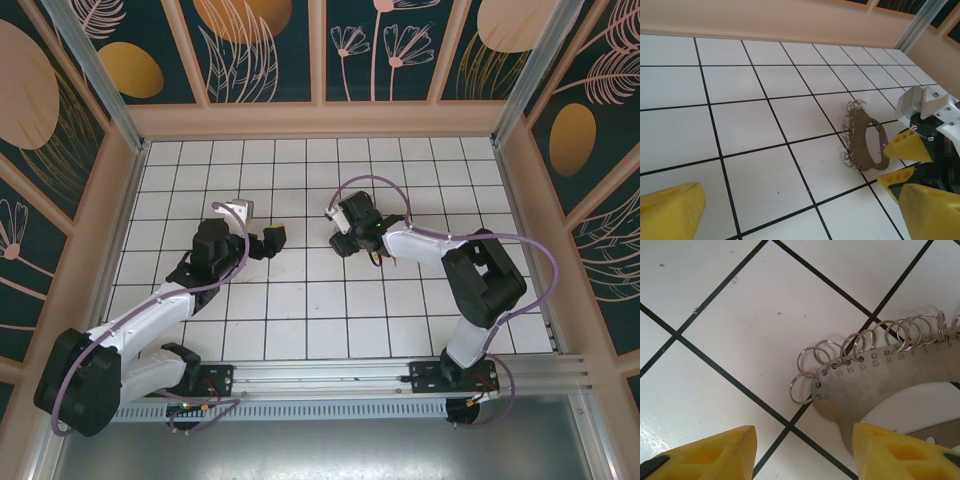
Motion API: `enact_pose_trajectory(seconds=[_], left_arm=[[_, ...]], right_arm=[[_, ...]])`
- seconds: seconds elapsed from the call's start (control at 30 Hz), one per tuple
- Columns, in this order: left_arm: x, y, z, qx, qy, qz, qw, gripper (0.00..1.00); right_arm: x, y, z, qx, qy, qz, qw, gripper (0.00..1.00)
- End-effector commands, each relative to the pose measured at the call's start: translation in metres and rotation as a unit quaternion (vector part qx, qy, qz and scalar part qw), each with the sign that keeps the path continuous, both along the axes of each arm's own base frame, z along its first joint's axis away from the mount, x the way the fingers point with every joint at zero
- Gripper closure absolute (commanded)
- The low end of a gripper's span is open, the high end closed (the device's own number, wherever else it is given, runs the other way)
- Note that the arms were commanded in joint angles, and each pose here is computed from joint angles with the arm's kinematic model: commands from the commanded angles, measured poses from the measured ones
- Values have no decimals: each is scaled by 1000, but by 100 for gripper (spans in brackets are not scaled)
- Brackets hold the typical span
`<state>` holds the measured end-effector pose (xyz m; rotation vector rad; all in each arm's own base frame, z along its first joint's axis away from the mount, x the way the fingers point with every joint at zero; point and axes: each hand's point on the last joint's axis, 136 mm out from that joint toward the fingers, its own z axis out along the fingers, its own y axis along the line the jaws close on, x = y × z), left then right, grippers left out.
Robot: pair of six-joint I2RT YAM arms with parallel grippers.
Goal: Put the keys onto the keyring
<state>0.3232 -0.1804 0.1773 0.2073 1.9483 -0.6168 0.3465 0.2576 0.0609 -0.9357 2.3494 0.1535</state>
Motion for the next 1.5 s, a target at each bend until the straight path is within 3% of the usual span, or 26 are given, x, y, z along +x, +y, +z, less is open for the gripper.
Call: enact_pose_trajectory(seconds=[0.0, 0.57, 1.2, 1.47], left_arm=[[1, -3, 16, -14, -16, -1, 1000, 1], [2, -3, 13, -10, -17, -2, 1000, 1], [2, -2, 15, -9, -18, 0, 1000, 1], [2, -3, 21, -12, -23, -3, 1000, 1]], right_arm=[[8, 0, -7, 3, 0, -20, 1000, 47], [28, 5, -34, -18, 2, -43, 999, 49], [25, -7, -24, -31, -16, -49, 998, 100], [5, 5, 27, 29, -45, 13, 998, 100]])
